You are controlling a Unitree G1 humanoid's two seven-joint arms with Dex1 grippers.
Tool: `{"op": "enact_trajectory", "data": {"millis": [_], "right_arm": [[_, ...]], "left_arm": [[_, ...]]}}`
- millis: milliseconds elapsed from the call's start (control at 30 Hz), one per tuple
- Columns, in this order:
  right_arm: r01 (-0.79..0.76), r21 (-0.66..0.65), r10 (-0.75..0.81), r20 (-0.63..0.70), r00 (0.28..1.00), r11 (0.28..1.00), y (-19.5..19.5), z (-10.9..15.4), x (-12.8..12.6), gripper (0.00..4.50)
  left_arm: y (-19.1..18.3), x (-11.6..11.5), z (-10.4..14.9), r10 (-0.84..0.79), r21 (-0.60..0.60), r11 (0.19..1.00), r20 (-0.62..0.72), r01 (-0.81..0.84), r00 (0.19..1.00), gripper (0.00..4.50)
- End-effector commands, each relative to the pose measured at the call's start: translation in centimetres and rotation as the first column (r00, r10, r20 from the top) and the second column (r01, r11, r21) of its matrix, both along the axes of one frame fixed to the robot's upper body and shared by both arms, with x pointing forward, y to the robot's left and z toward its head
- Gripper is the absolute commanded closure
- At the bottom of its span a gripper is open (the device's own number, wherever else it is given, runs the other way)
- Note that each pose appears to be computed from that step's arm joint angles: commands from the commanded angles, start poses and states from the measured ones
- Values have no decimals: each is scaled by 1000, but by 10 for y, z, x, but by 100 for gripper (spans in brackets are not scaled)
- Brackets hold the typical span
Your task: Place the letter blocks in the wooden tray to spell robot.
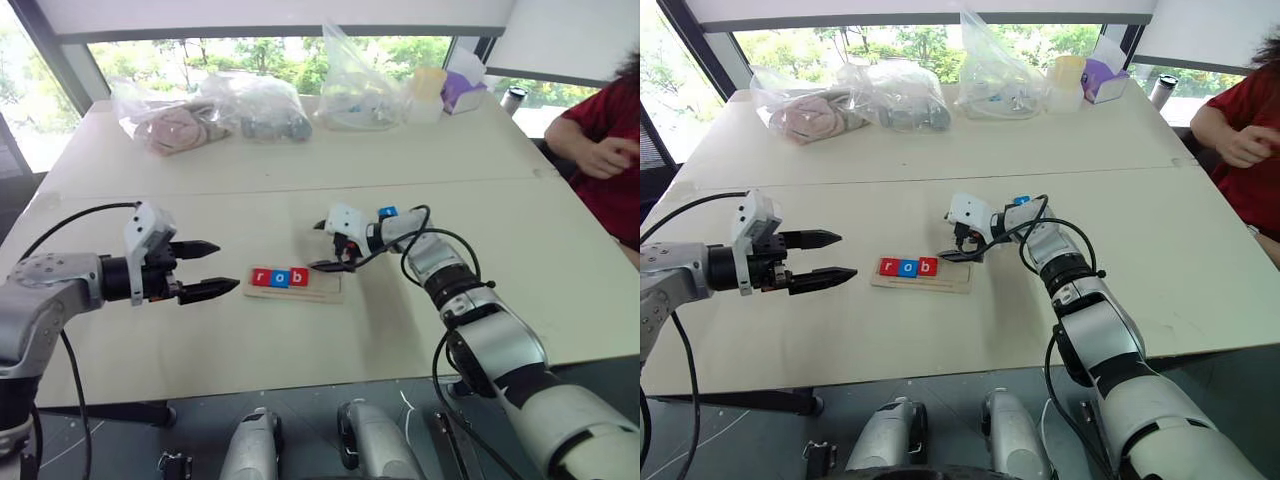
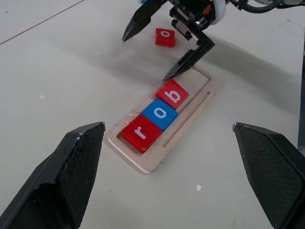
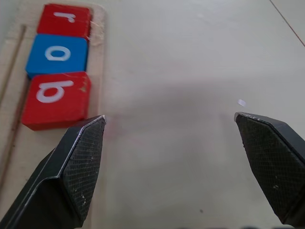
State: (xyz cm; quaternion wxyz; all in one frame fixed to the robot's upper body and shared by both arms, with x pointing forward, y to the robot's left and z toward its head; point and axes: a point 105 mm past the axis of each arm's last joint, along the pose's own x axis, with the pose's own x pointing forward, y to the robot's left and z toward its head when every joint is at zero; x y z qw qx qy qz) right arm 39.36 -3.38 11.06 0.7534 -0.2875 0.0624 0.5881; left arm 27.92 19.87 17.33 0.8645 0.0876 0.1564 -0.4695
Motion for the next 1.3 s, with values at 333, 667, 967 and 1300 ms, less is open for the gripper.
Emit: {"op": "enact_trajectory", "data": {"millis": [333, 667, 967, 1300], "right_arm": [[65, 52, -70, 110, 991, 997, -10, 23, 12, 6], [432, 328, -439, -57, 897, 840, -68, 56, 20, 6], [673, 258, -607, -294, 738, 693, -62, 9, -21, 6], [757, 189, -705, -280, 652, 625, -65, -22, -4, 188]], "left_arm": [[-1, 1, 5, 1, 1, 1000, 23, -1, 1000, 0], [-21, 2, 29, -46, -82, 995, 95, 54, 994, 0], [-32, 8, 40, -58, -102, 992, 123, 71, 991, 0], [-31, 11, 34, -71, -85, 993, 100, 79, 992, 0]]}}
